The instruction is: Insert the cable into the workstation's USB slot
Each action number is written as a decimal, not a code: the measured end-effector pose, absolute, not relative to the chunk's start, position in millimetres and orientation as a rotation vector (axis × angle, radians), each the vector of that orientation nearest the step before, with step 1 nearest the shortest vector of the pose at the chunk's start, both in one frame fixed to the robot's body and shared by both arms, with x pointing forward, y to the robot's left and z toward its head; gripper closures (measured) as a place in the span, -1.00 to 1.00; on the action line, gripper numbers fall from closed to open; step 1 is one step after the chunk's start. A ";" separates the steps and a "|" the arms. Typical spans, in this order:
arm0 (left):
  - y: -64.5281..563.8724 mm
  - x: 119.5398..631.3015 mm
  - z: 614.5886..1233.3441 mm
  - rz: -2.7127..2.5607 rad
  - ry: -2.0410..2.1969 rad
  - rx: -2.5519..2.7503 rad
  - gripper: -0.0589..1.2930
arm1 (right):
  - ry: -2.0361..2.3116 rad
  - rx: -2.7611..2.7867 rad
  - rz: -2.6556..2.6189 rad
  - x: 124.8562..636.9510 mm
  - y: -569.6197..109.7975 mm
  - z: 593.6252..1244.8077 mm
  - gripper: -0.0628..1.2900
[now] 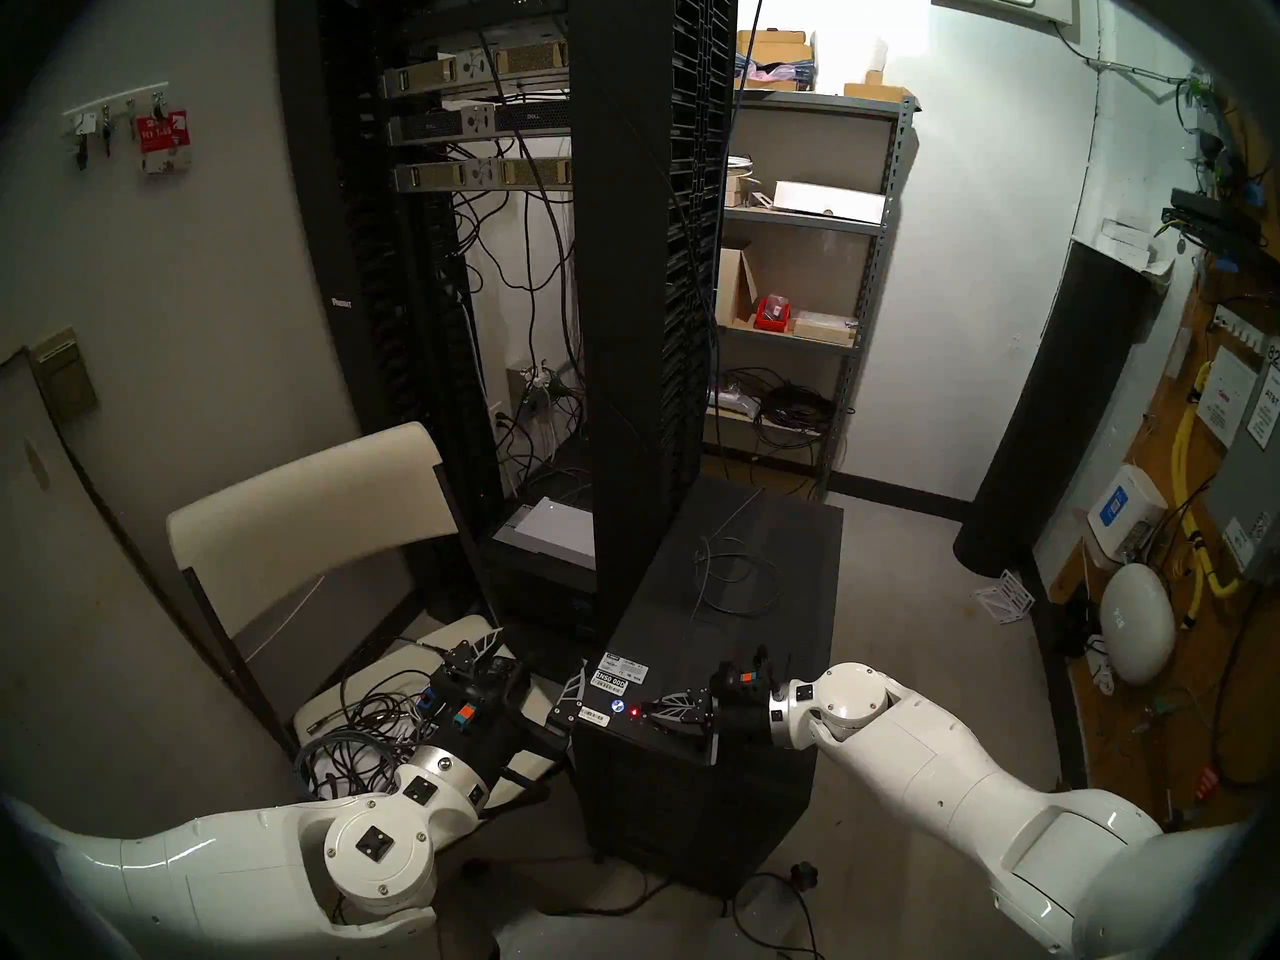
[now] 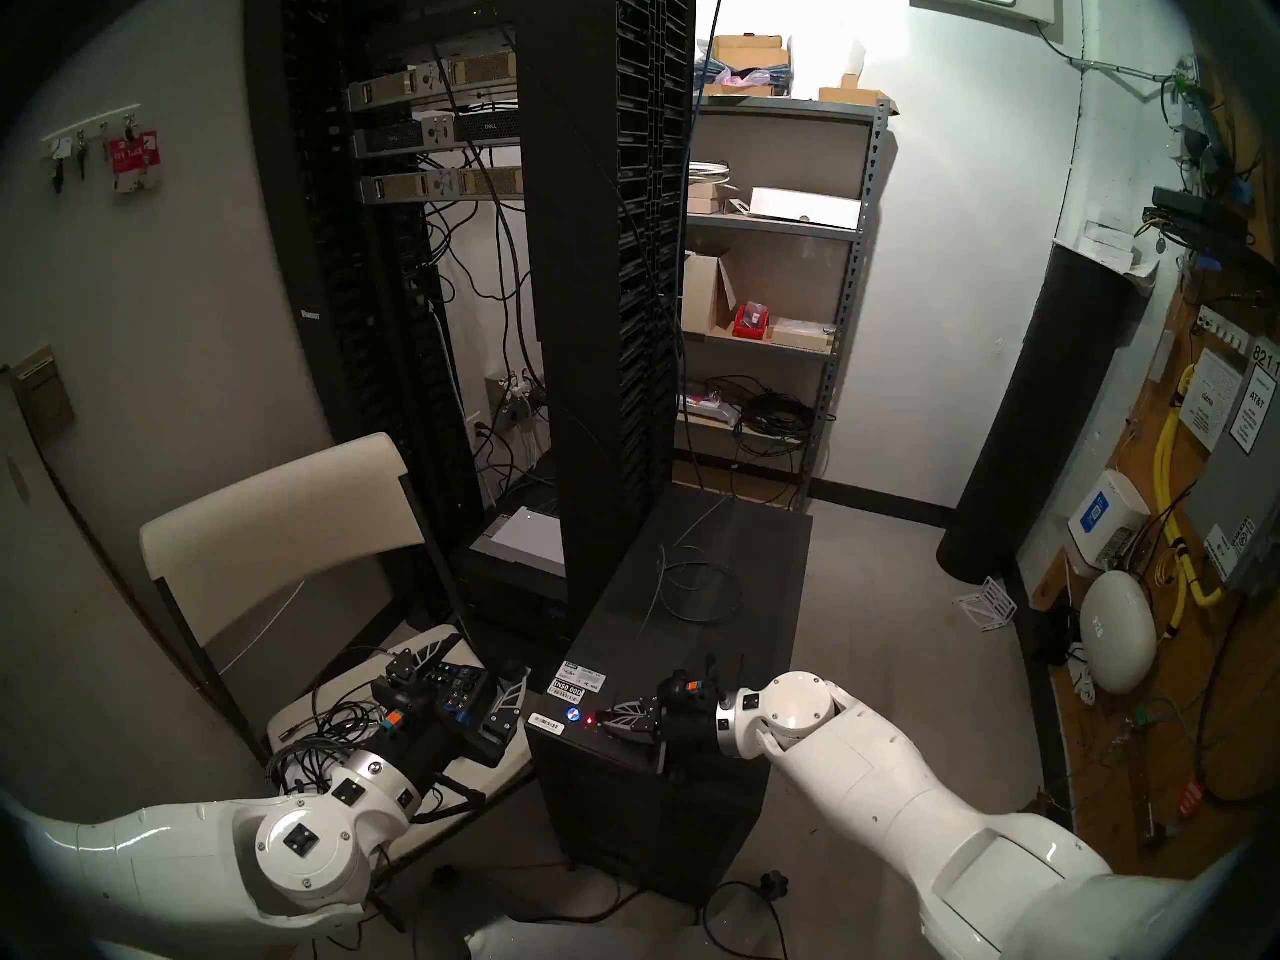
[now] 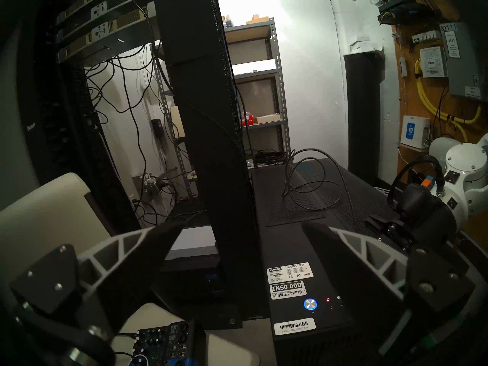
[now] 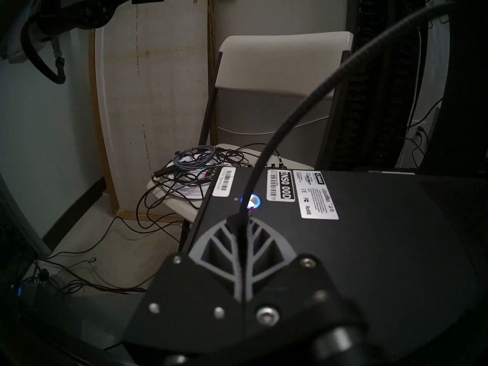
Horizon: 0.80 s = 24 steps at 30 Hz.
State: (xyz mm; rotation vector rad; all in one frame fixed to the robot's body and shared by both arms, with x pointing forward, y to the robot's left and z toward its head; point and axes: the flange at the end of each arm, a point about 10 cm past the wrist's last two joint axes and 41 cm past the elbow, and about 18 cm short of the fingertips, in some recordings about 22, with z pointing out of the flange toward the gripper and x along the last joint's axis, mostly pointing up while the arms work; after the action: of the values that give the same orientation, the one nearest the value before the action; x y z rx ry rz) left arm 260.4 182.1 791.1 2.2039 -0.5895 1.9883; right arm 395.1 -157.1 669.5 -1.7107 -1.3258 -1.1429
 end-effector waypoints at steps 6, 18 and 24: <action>181.5 260.5 791.3 1.988 -0.589 2.202 -0.96 | -1.326 -1.709 -1.142 395.3 -157.2 669.7 0.94; 180.5 260.7 791.8 1.987 -0.591 2.197 -0.96 | -1.292 -1.701 -1.180 390.8 -160.5 667.6 0.94; 180.0 260.8 791.9 1.984 -0.595 2.194 -0.96 | -1.275 -1.691 -1.194 387.2 -162.0 666.4 0.90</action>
State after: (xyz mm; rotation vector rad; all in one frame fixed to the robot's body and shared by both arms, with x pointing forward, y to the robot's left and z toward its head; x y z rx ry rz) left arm 260.8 180.0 791.9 2.1942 -0.5952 1.9840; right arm 387.2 -162.0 666.4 -1.6908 -1.2747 -1.1942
